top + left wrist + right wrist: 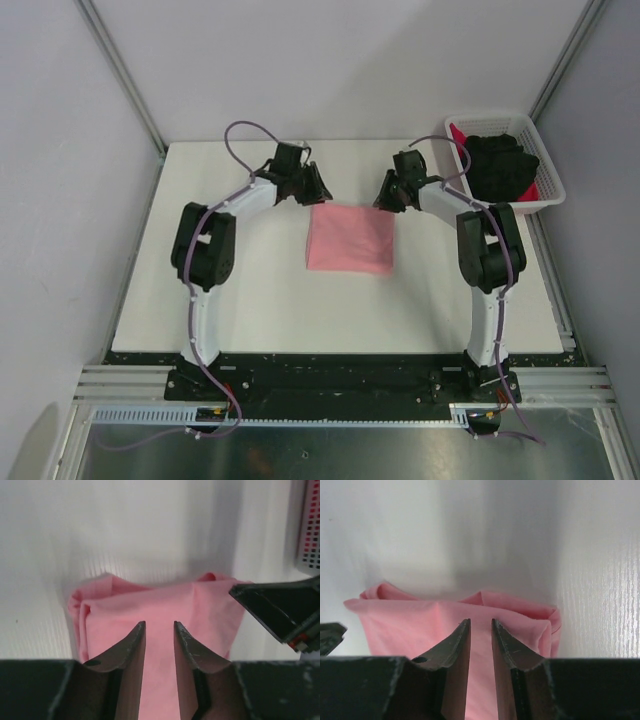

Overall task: Fold and stack the t-shirts
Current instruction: Put the neatly folded tshirt into the corner of the board with the left arm

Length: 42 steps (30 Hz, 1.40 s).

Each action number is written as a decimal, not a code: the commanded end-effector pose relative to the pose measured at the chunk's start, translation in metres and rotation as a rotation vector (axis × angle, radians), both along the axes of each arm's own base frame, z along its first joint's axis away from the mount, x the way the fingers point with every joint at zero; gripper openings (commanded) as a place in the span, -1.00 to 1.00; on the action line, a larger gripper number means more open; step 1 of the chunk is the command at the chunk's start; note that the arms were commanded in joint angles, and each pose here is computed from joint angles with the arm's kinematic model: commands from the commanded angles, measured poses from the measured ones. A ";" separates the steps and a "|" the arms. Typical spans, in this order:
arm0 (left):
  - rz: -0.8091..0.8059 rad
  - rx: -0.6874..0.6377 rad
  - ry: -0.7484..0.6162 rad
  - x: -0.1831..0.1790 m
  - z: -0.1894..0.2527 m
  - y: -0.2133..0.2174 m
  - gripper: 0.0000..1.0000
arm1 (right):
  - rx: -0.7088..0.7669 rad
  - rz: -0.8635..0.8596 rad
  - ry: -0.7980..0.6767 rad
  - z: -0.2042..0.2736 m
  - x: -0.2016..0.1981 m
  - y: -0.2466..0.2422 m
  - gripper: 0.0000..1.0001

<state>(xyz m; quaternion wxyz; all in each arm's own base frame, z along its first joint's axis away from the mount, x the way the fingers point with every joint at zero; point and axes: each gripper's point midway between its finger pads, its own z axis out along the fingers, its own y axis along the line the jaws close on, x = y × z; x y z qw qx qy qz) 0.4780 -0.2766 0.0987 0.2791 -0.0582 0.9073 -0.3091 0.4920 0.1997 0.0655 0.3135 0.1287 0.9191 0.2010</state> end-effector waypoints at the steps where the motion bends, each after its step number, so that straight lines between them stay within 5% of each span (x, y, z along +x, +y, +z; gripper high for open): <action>1: 0.010 -0.005 0.018 0.022 -0.021 -0.002 -0.34 | 0.012 -0.012 0.009 0.001 0.012 -0.004 -0.45; 11: 0.128 0.022 0.121 0.033 -0.069 0.030 -0.36 | -0.007 -0.037 0.097 -0.033 0.011 -0.028 -0.46; 19: 0.113 0.014 0.008 0.030 -0.009 0.042 -0.21 | -0.011 -0.029 0.066 -0.006 0.016 -0.034 -0.46; 25: 0.162 0.103 -0.020 -0.012 0.019 0.079 0.14 | -0.035 -0.042 -0.015 0.047 0.025 -0.040 -0.37; 33: 0.004 0.116 0.121 -0.076 -0.028 0.067 0.12 | 0.006 -0.039 -0.062 0.099 0.009 -0.037 -0.22; 42: -0.065 0.142 0.177 -0.091 -0.047 0.047 0.10 | 0.026 -0.007 -0.069 0.110 -0.035 -0.033 -0.22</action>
